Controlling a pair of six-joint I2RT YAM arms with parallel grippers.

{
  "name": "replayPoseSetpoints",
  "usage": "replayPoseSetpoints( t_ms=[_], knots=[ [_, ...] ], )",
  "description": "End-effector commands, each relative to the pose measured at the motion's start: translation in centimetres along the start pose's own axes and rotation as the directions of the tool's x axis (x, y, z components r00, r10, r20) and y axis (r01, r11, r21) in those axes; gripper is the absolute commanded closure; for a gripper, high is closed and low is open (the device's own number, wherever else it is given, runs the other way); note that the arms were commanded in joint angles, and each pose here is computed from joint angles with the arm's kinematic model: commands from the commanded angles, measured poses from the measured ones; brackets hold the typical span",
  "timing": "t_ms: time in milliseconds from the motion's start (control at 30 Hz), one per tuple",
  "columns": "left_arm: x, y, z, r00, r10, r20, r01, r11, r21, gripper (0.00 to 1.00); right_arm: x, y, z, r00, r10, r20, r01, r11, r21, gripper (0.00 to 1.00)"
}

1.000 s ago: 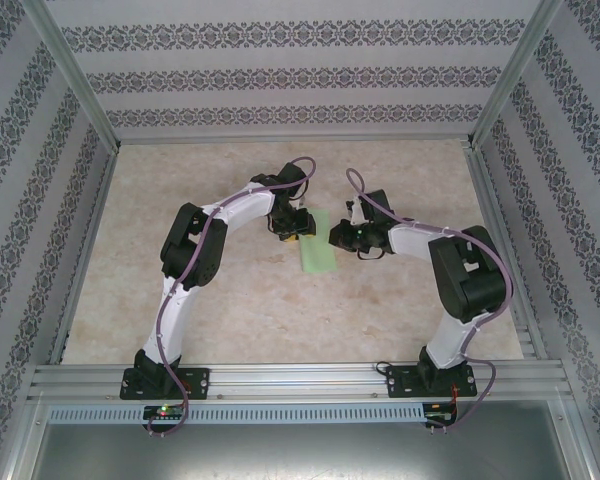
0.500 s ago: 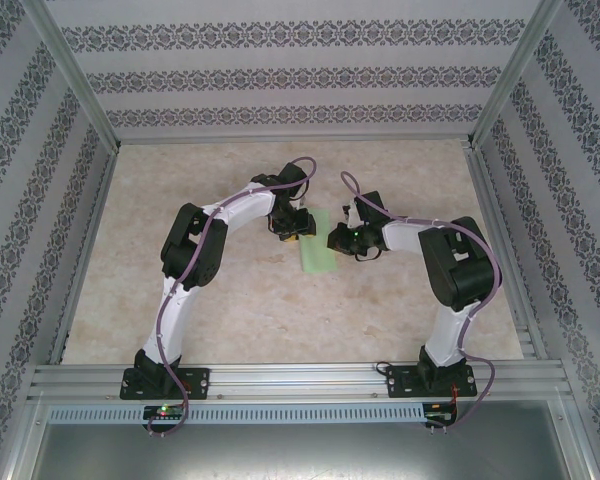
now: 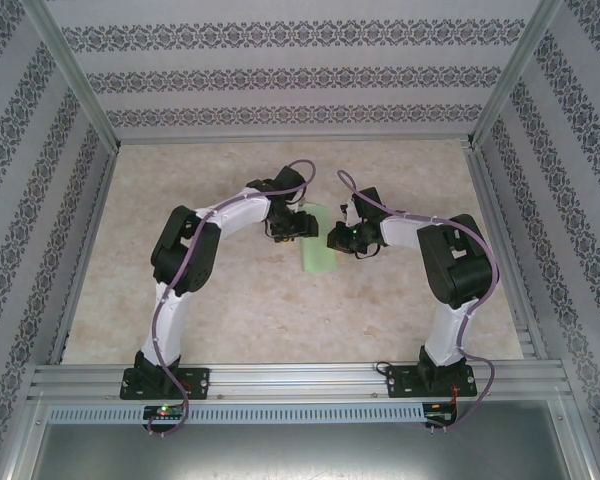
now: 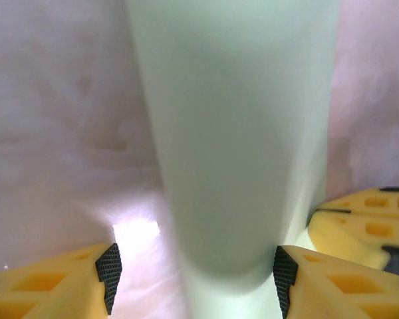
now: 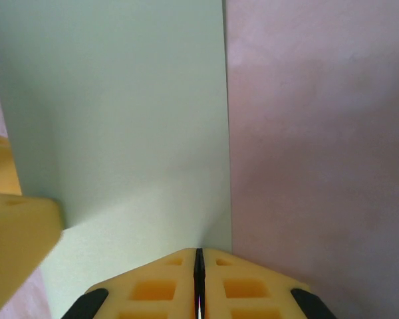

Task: Fold a paper plane with a square sheet of paper (fold left side to right side)
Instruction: Hold the square sheet of paper at the center of the table, then first fold the square sheet of paper in half at the center of the table.

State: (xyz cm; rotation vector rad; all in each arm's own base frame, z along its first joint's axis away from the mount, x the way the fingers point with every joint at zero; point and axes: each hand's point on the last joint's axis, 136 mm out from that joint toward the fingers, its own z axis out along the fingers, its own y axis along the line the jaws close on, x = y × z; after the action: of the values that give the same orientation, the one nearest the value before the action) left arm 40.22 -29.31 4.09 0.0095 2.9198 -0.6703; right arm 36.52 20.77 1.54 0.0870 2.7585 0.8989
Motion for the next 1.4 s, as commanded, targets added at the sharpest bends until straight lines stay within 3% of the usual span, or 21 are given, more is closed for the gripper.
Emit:
replayPoseSetpoints(
  t_ms=[0, 200, 333, 600, 933, 1167, 1367],
  knots=[
    [-2.1, -1.8, -4.0, 0.988, 0.064, 0.141, -0.073, 0.996, 0.056, 0.36, 2.7, -3.1, 1.3, 0.996, 0.03, -0.088, -0.019, 0.993, 0.12, 0.89],
    [-1.4, -5.5, -3.9, 0.989, 0.063, 0.134, -0.1, 0.951, 0.294, 0.64, 2.8, -3.2, 1.4, 0.995, 0.036, -0.094, -0.025, 0.992, 0.121, 0.89],
    [-0.9, -7.1, -2.0, 0.994, 0.064, 0.089, -0.095, 0.911, 0.4, 0.73, 2.8, -3.1, 1.4, 0.995, 0.034, -0.092, -0.023, 0.992, 0.121, 0.89],
    [-0.5, -4.1, 1.5, 0.998, 0.045, 0.043, -0.056, 0.946, 0.319, 0.76, 2.9, -3.3, 1.3, 0.995, 0.033, -0.097, -0.02, 0.991, 0.132, 0.89],
    [0.5, 0.1, 2.9, 0.999, 0.033, 0.019, -0.037, 0.976, 0.216, 0.76, 3.3, -3.5, 1.2, 0.993, 0.03, -0.116, -0.014, 0.99, 0.142, 0.89],
    [0.8, 2.2, 2.7, 1.0, 0.014, 0.021, -0.018, 0.98, 0.199, 0.76, 3.7, -3.7, 1.2, 0.991, 0.027, -0.131, -0.006, 0.988, 0.153, 0.89],
    [0.5, 3.1, 0.4, 0.999, 0.009, 0.053, -0.019, 0.983, 0.184, 0.75, 3.7, -3.7, 1.1, 0.991, 0.026, -0.13, -0.006, 0.988, 0.153, 0.89]
  ],
)
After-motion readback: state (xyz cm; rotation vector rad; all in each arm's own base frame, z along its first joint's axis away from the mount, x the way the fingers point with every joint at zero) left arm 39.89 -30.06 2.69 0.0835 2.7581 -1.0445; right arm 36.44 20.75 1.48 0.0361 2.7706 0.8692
